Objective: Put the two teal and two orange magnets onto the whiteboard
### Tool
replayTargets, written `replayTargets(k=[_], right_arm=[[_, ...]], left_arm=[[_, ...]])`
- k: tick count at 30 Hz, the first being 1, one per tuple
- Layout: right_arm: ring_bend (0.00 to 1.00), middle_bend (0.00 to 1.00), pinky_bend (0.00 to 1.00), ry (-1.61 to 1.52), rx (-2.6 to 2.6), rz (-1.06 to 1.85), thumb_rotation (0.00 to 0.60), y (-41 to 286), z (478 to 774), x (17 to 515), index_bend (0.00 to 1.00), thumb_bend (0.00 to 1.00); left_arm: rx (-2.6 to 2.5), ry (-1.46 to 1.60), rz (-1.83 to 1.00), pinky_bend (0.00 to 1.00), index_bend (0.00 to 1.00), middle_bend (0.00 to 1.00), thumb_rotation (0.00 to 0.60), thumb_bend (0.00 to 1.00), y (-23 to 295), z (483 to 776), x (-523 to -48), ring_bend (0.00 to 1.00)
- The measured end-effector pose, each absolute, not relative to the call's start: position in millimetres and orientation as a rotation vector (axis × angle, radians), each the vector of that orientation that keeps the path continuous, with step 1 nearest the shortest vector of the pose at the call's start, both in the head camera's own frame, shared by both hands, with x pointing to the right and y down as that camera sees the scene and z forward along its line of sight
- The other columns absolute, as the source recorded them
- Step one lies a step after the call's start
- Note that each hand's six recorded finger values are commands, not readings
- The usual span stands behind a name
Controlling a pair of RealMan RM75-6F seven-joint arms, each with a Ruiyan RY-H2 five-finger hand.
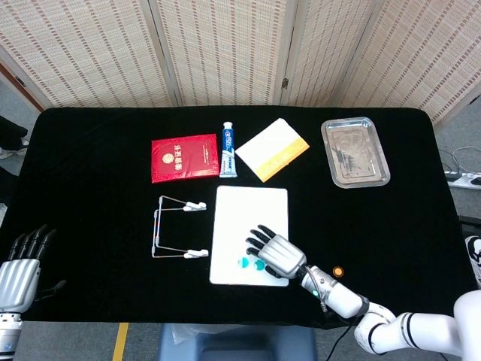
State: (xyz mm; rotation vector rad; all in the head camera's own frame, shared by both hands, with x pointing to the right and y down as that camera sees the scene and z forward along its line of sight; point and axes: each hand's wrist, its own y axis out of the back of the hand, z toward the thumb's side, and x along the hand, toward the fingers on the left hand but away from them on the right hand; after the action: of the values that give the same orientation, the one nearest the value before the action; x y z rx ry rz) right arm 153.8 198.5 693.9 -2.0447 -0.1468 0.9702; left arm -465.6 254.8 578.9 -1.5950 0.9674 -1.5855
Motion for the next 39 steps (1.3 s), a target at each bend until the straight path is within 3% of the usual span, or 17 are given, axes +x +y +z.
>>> replayTargets(k=[5, 11, 20, 29, 39], right_arm=[[0.01, 0.16, 0.00, -0.212, -2.006, 0.987, 0.600, 189.3, 685.3, 169.0, 0.29, 0.45], [0.01, 0.17, 0.00, -0.331, -1.945, 1.073, 0.600, 180.6, 669.6, 219.4, 0.38, 0.44], [0.01, 0.17, 0.00, -0.451, -1.900, 1.218, 0.600, 204.7, 651.5, 297.5, 0.41, 0.45], [0.01, 0.18, 0.00, -0.470, -1.892, 1.324, 0.600, 232.5, 665.1, 338.9, 0.41, 0.45], [0.00, 0.18, 0.00, -0.475, -1.916, 1.373, 0.600, 249.1, 684.1, 351.7, 0.41, 0.45]], left_arm=[[-1.596, 0.971, -1.578, 0.00, 0.00, 0.00, 0.600, 0.17, 254.0, 577.6, -465.3, 0.00], [-1.604, 0.966, -1.571, 0.00, 0.00, 0.00, 0.600, 0.17, 253.3, 578.5, -463.9, 0.00], [-1.618, 0.963, -1.538, 0.00, 0.00, 0.00, 0.600, 0.17, 249.6, 578.1, -456.6, 0.00], [-1.624, 0.955, -1.526, 0.00, 0.00, 0.00, 0.600, 0.17, 248.3, 577.7, -453.8, 0.00], [-1.622, 0.958, -1.528, 0.00, 0.00, 0.00, 0.600, 0.17, 249.3, 576.3, -454.5, 0.00]])
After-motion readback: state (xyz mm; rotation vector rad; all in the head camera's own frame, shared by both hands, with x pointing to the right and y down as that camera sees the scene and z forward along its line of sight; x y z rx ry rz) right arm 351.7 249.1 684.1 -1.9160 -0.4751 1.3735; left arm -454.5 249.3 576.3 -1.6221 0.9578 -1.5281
